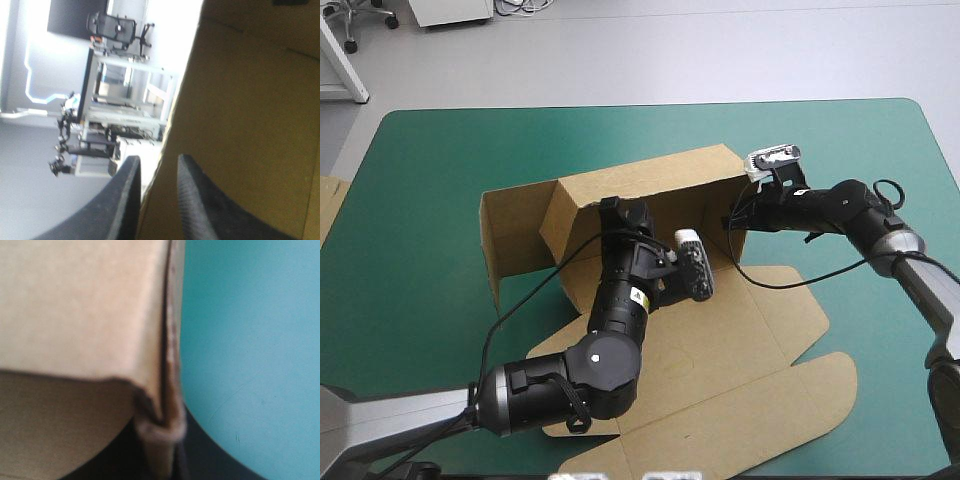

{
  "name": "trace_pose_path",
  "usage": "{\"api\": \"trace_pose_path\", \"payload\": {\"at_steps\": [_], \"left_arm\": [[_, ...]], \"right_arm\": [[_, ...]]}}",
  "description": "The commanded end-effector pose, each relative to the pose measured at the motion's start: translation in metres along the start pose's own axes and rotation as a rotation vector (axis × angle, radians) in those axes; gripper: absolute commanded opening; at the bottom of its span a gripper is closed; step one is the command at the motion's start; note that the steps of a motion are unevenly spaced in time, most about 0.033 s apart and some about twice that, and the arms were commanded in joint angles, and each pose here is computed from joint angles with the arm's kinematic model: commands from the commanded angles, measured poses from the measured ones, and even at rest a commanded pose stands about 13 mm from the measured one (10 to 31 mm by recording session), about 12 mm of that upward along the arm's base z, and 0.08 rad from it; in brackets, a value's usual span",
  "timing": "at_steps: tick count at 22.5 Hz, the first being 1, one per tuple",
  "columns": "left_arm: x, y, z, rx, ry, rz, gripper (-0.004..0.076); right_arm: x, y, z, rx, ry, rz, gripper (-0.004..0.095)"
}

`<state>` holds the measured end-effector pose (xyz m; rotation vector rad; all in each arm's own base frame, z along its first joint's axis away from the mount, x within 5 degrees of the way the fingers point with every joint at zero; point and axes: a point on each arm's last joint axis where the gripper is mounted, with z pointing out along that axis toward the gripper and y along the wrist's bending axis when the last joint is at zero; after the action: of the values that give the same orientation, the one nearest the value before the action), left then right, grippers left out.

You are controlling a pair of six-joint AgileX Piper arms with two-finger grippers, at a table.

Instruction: Fold the box

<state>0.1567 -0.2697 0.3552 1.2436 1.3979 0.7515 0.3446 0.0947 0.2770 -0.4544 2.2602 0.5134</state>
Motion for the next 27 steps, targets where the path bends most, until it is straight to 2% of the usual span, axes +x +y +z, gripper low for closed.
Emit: {"api": "trace_pose_path", "payload": {"at_steps": [1, 4, 7, 9, 11, 12, 13, 15, 17, 19, 21, 27], "left_arm": [[0.001, 0.046, -0.012, -0.079, 0.053, -0.153, 0.0192], [0.001, 0.076, -0.013, -0.078, 0.081, -0.294, 0.0192], [0.017, 0.118, -0.001, -0.003, 0.145, -0.523, 0.0192], [0.040, 0.147, 0.013, 0.029, 0.201, -0.655, 0.0192], [0.072, 0.173, 0.027, -0.002, 0.277, -0.749, 0.0192], [0.099, 0.182, 0.038, -0.039, 0.363, -0.794, 0.0192], [0.114, 0.187, 0.042, -0.052, 0.410, -0.816, 0.0192], [0.170, 0.193, 0.057, 0.032, 0.546, -0.977, 0.0192], [0.215, 0.200, 0.060, 0.089, 0.588, -1.174, 0.0192], [0.246, 0.205, 0.055, 0.112, 0.614, -1.292, 0.0192], [0.267, 0.206, 0.048, 0.103, 0.687, -1.351, 0.0191], [0.273, 0.201, 0.046, 0.126, 0.744, -1.328, 0.0192]], "right_arm": [[-0.015, 0.006, -0.017, 0.009, -0.071, -0.004, -0.0013], [-0.013, 0.005, -0.017, 0.014, -0.053, -0.001, -0.0013], [-0.012, 0.005, -0.017, 0.011, -0.037, -0.006, -0.0013], [-0.011, 0.006, -0.017, 0.008, -0.034, -0.006, -0.0013], [-0.011, 0.006, -0.017, 0.008, -0.034, -0.002, -0.0013], [-0.011, 0.006, -0.017, 0.008, -0.034, -0.002, -0.0014], [-0.011, 0.006, -0.017, 0.008, -0.034, -0.002, -0.0014], [-0.011, 0.006, -0.017, 0.002, -0.030, -0.003, -0.0013], [-0.011, 0.006, -0.017, 0.000, -0.027, 0.000, -0.0013], [-0.010, 0.007, -0.017, -0.007, -0.017, 0.007, -0.0014], [-0.013, 0.009, -0.020, -0.015, 0.005, 0.029, -0.0013], [-0.028, 0.011, -0.037, 0.029, 0.115, 0.049, -0.0013]]}}
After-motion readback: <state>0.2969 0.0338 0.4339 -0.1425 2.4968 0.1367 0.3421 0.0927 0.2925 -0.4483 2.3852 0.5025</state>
